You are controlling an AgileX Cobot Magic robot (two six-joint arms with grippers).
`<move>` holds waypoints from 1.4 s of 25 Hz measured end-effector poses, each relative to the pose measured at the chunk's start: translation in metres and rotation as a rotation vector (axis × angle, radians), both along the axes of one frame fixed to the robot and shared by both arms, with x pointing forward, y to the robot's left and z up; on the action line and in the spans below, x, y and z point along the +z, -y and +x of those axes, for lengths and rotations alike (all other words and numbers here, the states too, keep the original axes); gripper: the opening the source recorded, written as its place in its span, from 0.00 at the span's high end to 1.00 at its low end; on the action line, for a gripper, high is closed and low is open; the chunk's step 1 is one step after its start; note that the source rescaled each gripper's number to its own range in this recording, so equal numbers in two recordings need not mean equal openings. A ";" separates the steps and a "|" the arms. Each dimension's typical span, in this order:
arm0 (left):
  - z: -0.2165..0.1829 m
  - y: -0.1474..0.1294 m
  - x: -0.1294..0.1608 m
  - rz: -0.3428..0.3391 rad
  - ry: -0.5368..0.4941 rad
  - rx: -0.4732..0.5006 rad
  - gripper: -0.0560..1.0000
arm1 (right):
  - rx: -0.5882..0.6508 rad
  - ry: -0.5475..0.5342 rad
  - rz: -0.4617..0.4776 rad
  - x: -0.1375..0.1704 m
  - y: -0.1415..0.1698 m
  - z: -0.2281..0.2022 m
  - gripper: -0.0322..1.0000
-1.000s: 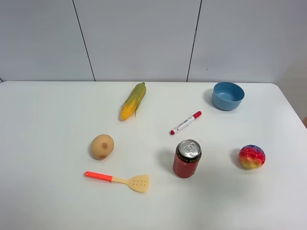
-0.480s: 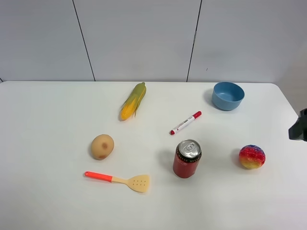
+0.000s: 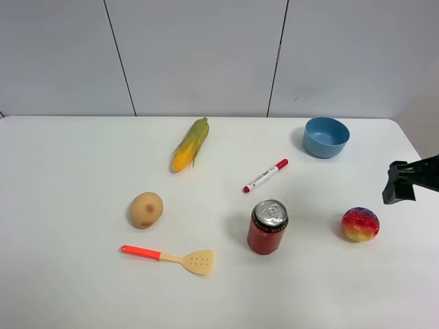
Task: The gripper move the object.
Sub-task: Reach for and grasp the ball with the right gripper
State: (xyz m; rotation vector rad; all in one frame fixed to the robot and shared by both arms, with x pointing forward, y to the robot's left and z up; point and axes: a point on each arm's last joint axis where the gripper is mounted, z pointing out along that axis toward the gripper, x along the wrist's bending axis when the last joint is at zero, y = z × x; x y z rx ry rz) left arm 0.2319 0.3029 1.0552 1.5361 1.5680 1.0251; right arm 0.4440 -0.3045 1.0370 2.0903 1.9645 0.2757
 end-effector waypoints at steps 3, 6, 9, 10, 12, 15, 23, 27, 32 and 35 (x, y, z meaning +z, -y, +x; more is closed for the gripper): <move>0.000 0.000 0.000 0.000 0.000 0.000 0.00 | -0.002 -0.014 0.011 -0.009 -0.001 0.009 0.04; 0.000 0.000 0.000 0.000 0.000 0.000 0.00 | 0.000 -0.027 0.012 -0.018 -0.001 0.018 0.04; 0.000 0.000 0.000 0.000 0.000 0.000 0.00 | 0.000 -0.062 0.012 -0.029 -0.001 0.025 0.01; 0.000 0.000 0.000 0.000 0.000 0.000 0.00 | 0.000 -0.077 0.012 -0.032 -0.001 0.026 0.00; 0.000 0.000 0.000 0.000 0.000 0.000 0.00 | 0.000 -0.111 0.012 -0.040 -0.001 0.030 0.00; 0.000 0.000 0.000 0.000 0.000 0.000 0.00 | 0.001 -0.138 0.013 -0.049 -0.001 0.034 0.00; 0.000 0.000 0.000 0.000 0.001 0.000 0.00 | 0.000 -0.143 0.052 -0.070 -0.004 0.049 0.00; 0.000 0.000 0.000 0.000 0.001 0.000 0.00 | 0.004 -0.164 0.086 -0.086 -0.008 0.057 0.00; 0.000 0.000 0.000 0.000 0.001 0.000 0.00 | 0.037 -0.208 0.086 -0.109 -0.019 0.065 0.00; 0.000 0.000 0.000 0.000 0.001 0.000 0.00 | 0.038 -0.248 0.085 -0.122 -0.020 0.067 0.00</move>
